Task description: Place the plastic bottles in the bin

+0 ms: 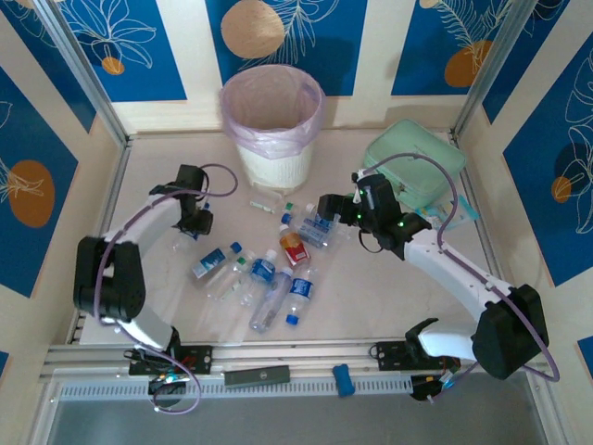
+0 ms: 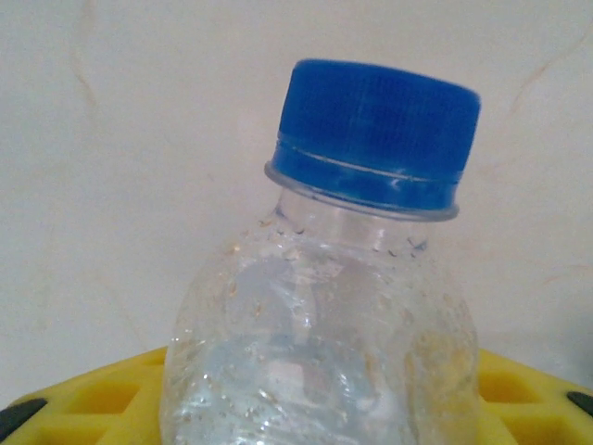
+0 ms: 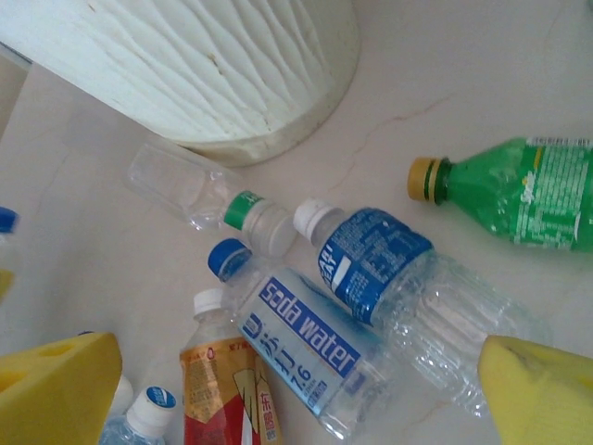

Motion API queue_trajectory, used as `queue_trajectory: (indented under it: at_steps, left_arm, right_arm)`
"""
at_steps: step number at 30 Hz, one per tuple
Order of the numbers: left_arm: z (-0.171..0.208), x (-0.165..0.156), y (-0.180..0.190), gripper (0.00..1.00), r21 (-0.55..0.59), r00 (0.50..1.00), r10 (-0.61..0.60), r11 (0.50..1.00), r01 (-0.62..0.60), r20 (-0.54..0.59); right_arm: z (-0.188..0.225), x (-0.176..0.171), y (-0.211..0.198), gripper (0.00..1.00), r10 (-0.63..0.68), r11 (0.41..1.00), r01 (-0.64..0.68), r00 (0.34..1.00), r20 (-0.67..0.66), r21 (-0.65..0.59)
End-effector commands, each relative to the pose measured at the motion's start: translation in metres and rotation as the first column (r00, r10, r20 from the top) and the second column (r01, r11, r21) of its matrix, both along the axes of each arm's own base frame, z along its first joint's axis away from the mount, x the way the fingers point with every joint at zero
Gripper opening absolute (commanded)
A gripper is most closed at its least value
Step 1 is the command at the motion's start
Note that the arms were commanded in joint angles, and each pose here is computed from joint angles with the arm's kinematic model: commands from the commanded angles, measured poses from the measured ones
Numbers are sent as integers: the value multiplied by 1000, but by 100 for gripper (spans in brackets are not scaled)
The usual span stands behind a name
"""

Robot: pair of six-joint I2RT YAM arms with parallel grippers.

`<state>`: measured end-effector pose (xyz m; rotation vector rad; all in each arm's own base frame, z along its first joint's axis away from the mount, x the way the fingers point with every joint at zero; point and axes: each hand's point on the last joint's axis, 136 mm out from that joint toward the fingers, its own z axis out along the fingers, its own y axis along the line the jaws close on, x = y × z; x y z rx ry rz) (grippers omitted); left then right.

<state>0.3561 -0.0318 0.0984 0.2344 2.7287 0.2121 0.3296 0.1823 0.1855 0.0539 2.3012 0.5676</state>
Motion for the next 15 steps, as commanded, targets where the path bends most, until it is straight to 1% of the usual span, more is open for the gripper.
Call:
queue_trajectory:
  at_steps: [1,6,9,12,15]
  left_arm:
    - [28,2,-3,43,-68,994,14,998,-6,108]
    - [61,-2,-19,41,-175,977,2,984,37,215]
    - [82,-5,-30,40,-250,959,-1,965,75,282]
    - [119,-6,-44,40,-339,929,7,932,128,369]
    - [171,-8,-57,40,-418,885,33,890,185,464]
  right_arm:
    - [-15,-13,-2,99,-14,999,17,997,-73,34]
    - [-37,-25,-2,99,-22,998,30,986,-164,46]
    - [-45,-32,-3,99,-21,998,31,980,-196,46]
    - [-49,-37,-3,99,-16,999,26,977,-212,43]
    - [-50,-40,-3,99,-5,999,16,973,-229,45]
